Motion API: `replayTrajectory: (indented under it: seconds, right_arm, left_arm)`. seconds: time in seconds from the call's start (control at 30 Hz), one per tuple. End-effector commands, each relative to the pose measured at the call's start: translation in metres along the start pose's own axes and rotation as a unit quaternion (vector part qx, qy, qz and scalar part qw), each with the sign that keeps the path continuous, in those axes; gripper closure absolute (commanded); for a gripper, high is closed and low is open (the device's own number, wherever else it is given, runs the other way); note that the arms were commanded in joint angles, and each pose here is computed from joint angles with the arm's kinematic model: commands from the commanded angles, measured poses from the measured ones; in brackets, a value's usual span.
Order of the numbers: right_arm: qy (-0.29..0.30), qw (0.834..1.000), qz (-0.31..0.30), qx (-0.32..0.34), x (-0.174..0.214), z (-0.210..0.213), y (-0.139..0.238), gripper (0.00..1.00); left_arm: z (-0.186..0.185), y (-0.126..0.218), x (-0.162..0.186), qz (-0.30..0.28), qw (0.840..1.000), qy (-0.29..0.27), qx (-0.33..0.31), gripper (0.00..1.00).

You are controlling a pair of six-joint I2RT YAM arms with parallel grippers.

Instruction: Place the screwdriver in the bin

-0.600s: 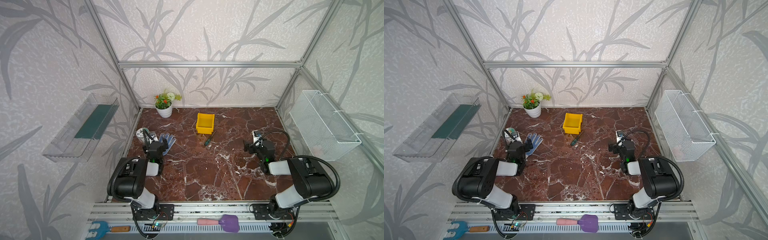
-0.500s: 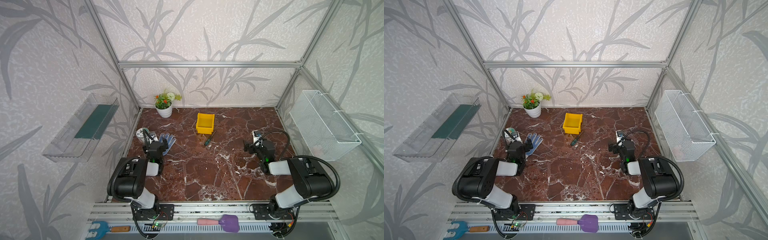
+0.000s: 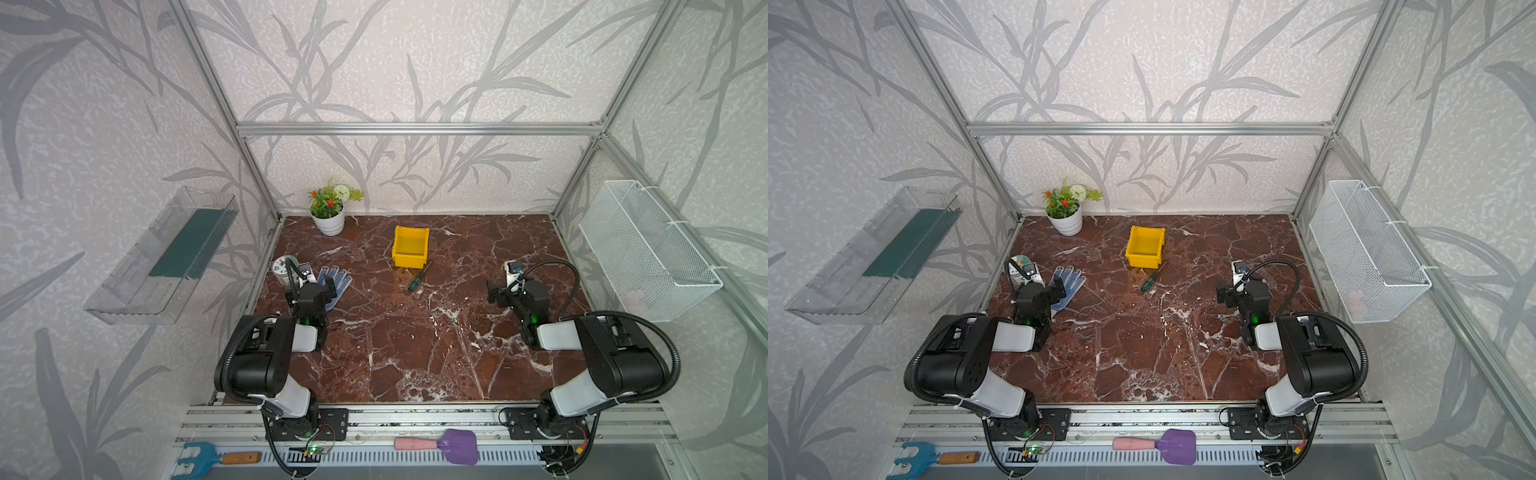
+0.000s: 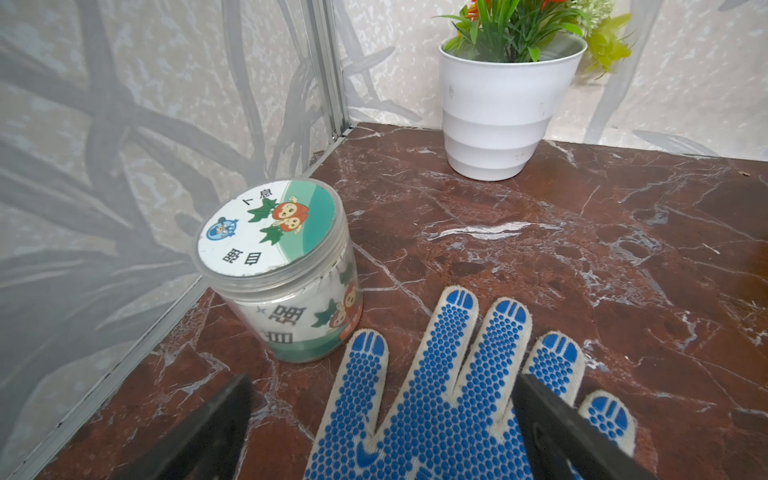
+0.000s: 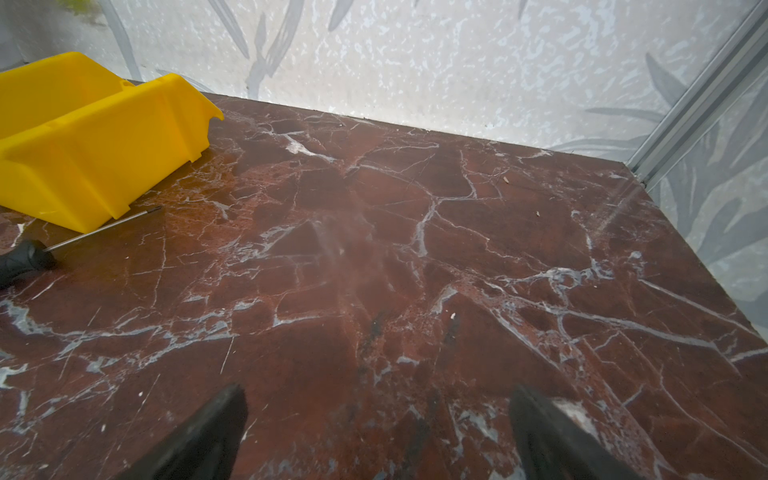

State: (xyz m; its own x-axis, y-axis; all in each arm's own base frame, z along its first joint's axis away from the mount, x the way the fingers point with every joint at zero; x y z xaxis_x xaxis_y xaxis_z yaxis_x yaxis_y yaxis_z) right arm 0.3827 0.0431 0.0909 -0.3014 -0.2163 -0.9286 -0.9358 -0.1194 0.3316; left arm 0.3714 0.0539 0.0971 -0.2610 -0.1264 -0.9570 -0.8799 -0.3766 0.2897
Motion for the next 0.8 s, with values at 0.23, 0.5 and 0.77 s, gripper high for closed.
replayTrajectory:
  seconds: [0.23,0.5,0.77]
  right_arm:
    - [-0.003,1.000,-0.004,0.009,-0.0043,-0.0043,-0.0035,0.01]
    - [-0.003,1.000,-0.004,0.008,-0.0044,-0.0040,-0.0035,0.01]
    - [-0.003,1.000,-0.006,0.009,-0.0053,-0.0042,-0.0030,0.01]
  left_arm:
    - [-0.0018,-0.0035,-0.0081,-0.013,1.000,-0.001,-0.004,0.01]
    - [-0.0018,-0.0038,-0.0079,-0.012,1.000,0.000,-0.002,0.01]
    - [0.0022,-0.0039,-0.0093,-0.012,1.000,0.008,-0.005,0.01]
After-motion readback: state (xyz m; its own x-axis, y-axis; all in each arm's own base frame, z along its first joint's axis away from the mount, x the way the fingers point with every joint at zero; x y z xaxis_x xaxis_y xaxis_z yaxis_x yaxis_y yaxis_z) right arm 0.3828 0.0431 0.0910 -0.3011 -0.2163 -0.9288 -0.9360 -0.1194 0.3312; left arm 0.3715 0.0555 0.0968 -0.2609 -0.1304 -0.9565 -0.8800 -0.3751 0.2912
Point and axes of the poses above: each gripper's point midway between its finger pads, its own y axis back along the fingers, its own z axis along the line the jaws close on, x = y × z, the point moved 1 cm from there along y, back along the fingers, and after that the axes turned 5 degrees about y, right-handed, at the moved point
